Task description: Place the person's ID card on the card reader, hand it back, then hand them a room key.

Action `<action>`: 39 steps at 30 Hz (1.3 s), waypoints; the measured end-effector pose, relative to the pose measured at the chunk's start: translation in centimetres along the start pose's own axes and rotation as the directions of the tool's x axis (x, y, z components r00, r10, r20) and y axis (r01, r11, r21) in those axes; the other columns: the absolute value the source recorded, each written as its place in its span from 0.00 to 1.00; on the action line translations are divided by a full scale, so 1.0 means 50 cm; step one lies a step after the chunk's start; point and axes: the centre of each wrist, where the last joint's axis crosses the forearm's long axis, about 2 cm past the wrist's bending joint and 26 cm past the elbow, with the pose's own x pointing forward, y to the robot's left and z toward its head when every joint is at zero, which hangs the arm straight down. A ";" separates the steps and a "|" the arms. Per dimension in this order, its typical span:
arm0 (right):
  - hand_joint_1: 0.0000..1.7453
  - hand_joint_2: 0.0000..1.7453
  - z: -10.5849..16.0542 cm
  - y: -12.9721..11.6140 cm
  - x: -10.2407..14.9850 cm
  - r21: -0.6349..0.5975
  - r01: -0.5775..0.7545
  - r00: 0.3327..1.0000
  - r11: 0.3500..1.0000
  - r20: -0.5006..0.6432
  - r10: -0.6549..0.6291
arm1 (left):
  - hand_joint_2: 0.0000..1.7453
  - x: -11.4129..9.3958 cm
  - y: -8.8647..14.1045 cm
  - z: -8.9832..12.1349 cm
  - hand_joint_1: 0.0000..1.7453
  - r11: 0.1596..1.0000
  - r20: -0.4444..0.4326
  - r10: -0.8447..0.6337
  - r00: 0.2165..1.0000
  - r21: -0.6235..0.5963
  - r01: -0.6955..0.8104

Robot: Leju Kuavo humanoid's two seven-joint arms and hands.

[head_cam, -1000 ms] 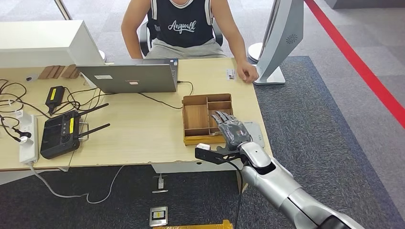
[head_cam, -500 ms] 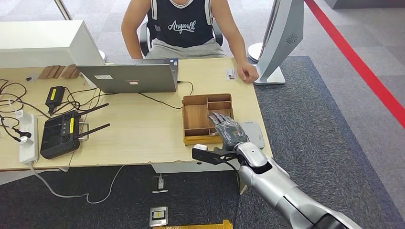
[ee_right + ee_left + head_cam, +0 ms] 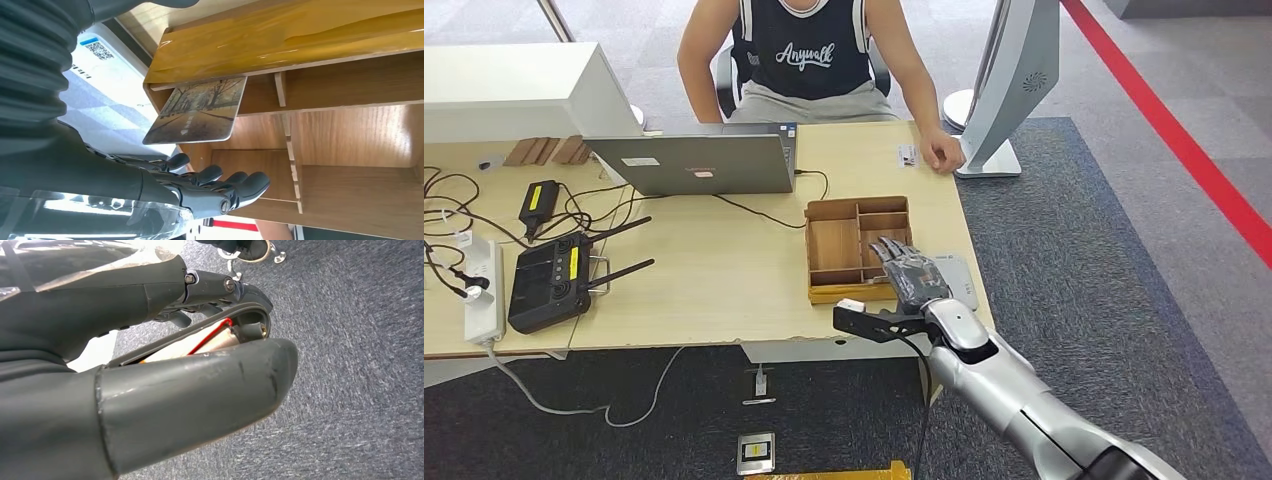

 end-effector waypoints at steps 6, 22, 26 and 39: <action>0.00 1.00 0.000 0.000 -0.003 0.000 -0.001 1.000 1.000 -0.003 0.001 | 0.00 0.000 0.000 0.000 0.00 1.000 -0.002 0.000 1.000 -0.001 0.000; 0.00 1.00 0.001 0.000 -0.006 0.001 -0.004 1.000 1.000 -0.005 0.004 | 0.00 0.000 0.000 0.000 0.00 1.000 -0.003 0.000 1.000 -0.001 0.000; 0.00 1.00 0.001 0.000 -0.006 0.001 -0.004 1.000 1.000 -0.006 0.004 | 0.00 0.000 0.000 0.000 0.00 1.000 -0.003 0.000 1.000 -0.001 0.000; 1.00 1.00 0.003 0.002 -0.015 0.011 0.014 1.000 1.000 -0.028 -0.013 | 0.00 0.000 -0.001 0.000 0.00 1.000 -0.005 0.000 1.000 -0.003 0.000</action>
